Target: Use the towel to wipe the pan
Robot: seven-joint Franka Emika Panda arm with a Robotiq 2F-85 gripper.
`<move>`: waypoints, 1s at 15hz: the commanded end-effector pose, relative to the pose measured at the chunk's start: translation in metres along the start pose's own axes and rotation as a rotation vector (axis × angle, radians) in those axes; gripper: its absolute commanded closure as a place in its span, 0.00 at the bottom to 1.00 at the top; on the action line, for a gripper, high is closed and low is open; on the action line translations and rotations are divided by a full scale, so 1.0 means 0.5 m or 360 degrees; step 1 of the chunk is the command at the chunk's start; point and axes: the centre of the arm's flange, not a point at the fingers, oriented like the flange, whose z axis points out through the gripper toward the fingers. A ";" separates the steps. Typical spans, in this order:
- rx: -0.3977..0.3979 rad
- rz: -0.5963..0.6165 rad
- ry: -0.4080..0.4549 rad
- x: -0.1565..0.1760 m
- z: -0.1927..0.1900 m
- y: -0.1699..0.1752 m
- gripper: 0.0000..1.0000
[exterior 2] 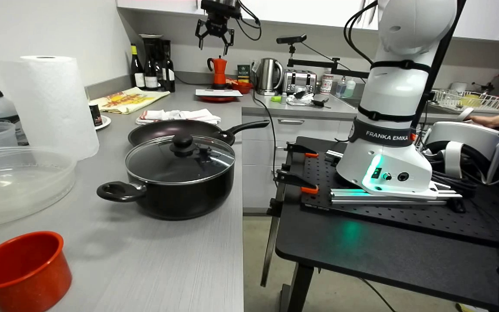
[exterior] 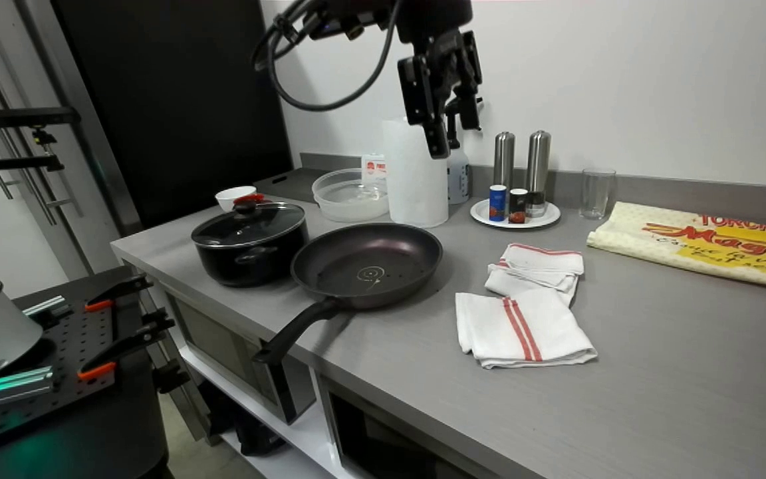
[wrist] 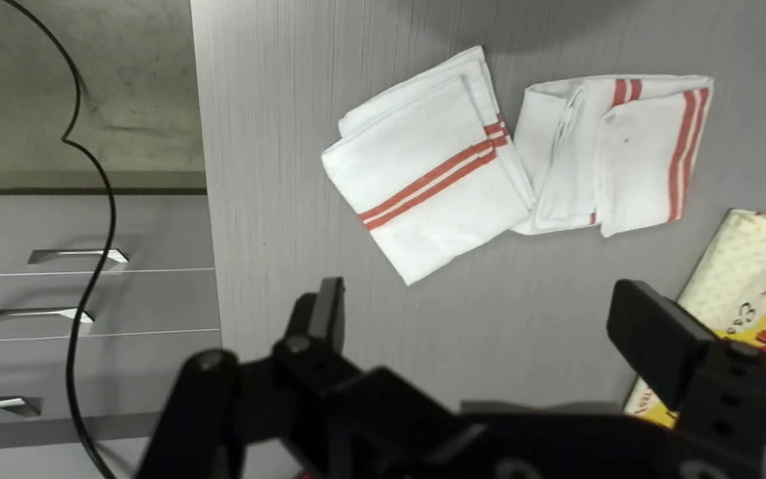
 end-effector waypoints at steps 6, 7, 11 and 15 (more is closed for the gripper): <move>-0.0221 0.0337 -0.0029 0.095 0.261 -0.055 0.00; -0.0245 0.0363 -0.0035 0.096 0.290 -0.056 0.00; -0.0315 0.0475 -0.0070 0.097 0.394 -0.057 0.00; -0.0361 0.0552 -0.0098 0.095 0.479 -0.053 0.00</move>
